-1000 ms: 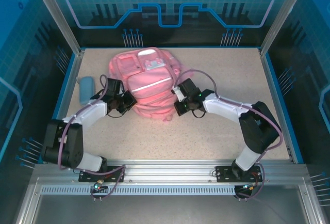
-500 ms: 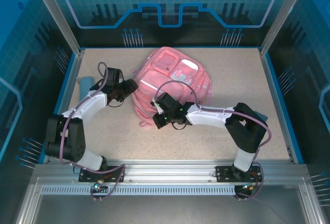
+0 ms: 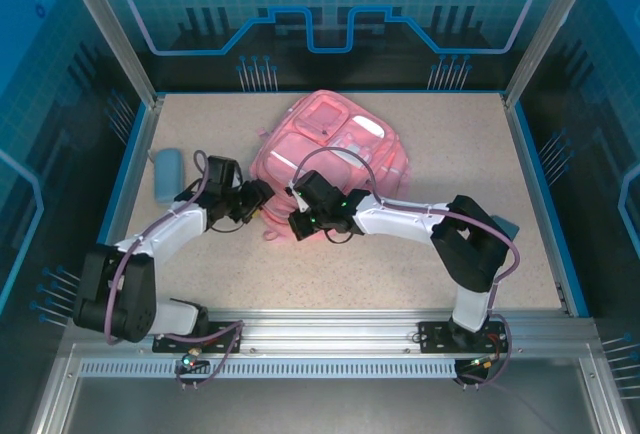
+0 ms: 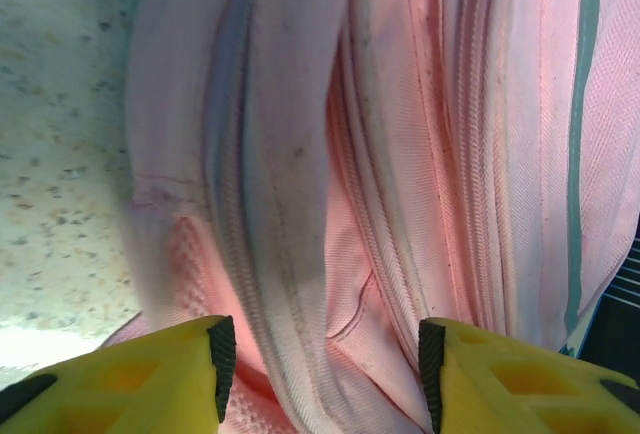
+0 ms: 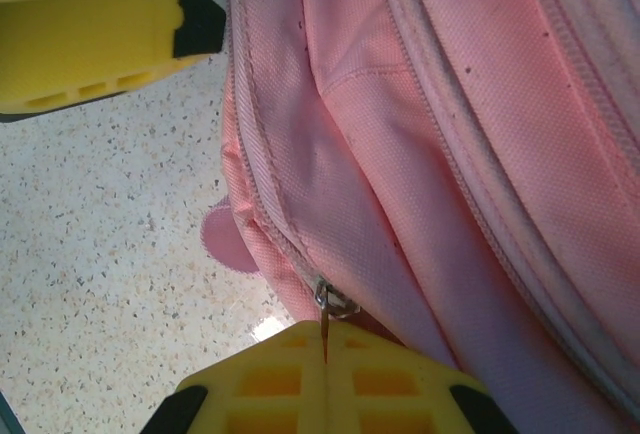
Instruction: Pack the student bag
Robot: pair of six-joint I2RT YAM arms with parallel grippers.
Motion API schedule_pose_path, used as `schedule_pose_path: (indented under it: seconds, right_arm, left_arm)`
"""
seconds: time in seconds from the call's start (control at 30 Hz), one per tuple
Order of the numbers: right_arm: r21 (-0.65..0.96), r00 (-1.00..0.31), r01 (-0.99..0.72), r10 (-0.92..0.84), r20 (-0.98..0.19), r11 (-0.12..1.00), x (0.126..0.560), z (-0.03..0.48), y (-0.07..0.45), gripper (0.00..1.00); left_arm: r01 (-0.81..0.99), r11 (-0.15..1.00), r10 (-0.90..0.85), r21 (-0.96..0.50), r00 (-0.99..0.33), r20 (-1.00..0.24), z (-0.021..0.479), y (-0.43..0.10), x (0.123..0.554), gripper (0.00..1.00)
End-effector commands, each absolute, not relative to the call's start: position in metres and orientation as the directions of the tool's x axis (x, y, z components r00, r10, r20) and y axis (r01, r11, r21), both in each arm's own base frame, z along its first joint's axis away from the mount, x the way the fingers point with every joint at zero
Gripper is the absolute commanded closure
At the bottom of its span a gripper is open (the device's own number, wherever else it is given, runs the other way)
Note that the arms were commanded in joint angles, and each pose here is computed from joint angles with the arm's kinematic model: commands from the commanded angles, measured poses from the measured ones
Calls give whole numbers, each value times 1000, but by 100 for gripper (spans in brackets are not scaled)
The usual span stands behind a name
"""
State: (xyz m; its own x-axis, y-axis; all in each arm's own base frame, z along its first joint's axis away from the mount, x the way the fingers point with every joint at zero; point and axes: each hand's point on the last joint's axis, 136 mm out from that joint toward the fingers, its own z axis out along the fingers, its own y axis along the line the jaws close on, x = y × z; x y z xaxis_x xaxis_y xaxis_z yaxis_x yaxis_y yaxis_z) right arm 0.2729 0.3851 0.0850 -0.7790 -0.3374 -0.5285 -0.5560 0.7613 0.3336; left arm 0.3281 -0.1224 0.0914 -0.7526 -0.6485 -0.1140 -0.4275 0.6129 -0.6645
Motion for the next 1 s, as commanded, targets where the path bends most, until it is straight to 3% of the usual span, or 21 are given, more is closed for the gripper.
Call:
schedule_pose_path:
  seconds: [0.0,0.2,0.4,0.63,0.97]
  right_arm:
    - [340,-777,-558,-333,-533,757,269,99,392,100]
    - [309,-786,-539,-337,-518,784,261,94,387,100]
    - [109,-804,-431,-327,-496,896,262,81,339,100]
    - [-221,-838,-187,-273,-473,957,269,78,240,100]
    - [-253,-869,-22,-144,-473,967,285,70,165,100]
  left_arm:
    - [-442,572,-653,-691,-755,-57,83,-134,332,51]
    - [-456,566,-662,-687,-748,-49,74,-138,340,75]
    - [-460,608,-676,-648,-728,-117,76,-124,338,100]
    - [-429,639,-674,-638,-713,-196,98,-114,338,100]
    - [-406,655,-673,-638,-698,-246,119,-103,333,100]
